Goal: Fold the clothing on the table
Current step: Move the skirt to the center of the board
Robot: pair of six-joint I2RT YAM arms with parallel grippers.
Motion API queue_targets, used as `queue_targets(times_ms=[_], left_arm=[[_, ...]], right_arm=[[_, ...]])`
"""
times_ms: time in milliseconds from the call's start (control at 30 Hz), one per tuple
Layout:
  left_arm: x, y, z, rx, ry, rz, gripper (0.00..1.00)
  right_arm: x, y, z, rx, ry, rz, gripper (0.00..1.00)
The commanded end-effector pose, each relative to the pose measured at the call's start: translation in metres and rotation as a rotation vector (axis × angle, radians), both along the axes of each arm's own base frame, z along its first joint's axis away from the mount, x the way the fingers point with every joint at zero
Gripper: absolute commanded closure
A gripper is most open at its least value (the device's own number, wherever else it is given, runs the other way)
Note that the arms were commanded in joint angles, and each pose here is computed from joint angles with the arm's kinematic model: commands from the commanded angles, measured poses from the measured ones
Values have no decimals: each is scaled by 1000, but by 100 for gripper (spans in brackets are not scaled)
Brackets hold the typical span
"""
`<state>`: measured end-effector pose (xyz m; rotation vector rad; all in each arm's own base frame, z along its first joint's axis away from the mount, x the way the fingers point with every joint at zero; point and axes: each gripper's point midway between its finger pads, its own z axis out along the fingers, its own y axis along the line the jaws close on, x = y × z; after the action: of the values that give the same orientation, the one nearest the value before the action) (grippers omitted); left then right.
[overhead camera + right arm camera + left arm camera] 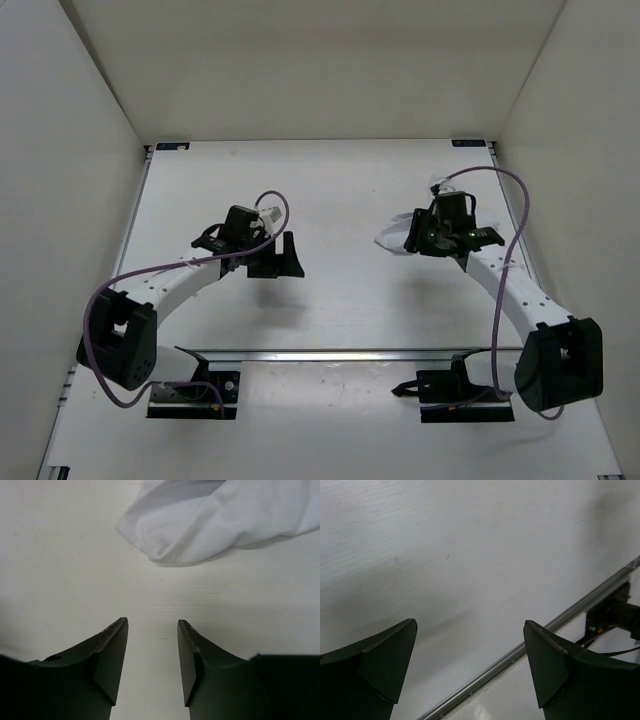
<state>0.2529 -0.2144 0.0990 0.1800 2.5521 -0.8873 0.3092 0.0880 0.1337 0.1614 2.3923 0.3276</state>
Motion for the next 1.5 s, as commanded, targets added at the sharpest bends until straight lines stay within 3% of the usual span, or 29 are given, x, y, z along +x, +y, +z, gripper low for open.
queue_targets(times_ms=[0,133,233,533,600,633,700,767,800,967,1000,1067,1100,1200,1333,1467], left_arm=[[-1,15,-10,122,15,-6,1],[-3,16,-11,83,-5,-34,1],[-9,6,4,-23,-74,-92,1],[-7,3,21,-57,-173,-131,2],[-8,3,19,-85,-151,-128,10],[-7,4,20,-93,-152,-128,20],[-6,6,20,-93,-146,-119,50],[-3,12,22,-84,-131,-97,67],[-1,16,20,-70,-133,-88,71],[16,38,37,-25,-197,-29,100],[17,40,37,-4,-203,-24,100],[23,33,47,23,-245,-47,83],[24,29,49,39,-264,-66,70],[33,0,60,60,-297,-118,41],[56,-57,74,31,-269,-179,39],[76,-110,64,33,-141,-183,36]], right_arm=[[16,16,6,-83,-49,100,58],[37,39,1,-170,-84,176,54],[54,47,-11,-181,-72,194,54],[102,75,-63,-245,3,249,54],[99,87,-86,-280,51,291,57],[99,89,-92,-292,61,293,60],[95,96,-108,-293,100,305,65],[86,99,-119,-258,156,305,91],[78,103,-122,-238,185,313,98],[-10,144,-124,-86,280,497,100],[-27,161,-111,-60,250,559,100],[-84,160,-120,-25,329,604,100],[-95,168,-108,20,296,625,100],[-152,140,-125,122,380,534,100],[-164,111,-121,205,324,360,100],[-163,79,-129,219,303,211,100]])
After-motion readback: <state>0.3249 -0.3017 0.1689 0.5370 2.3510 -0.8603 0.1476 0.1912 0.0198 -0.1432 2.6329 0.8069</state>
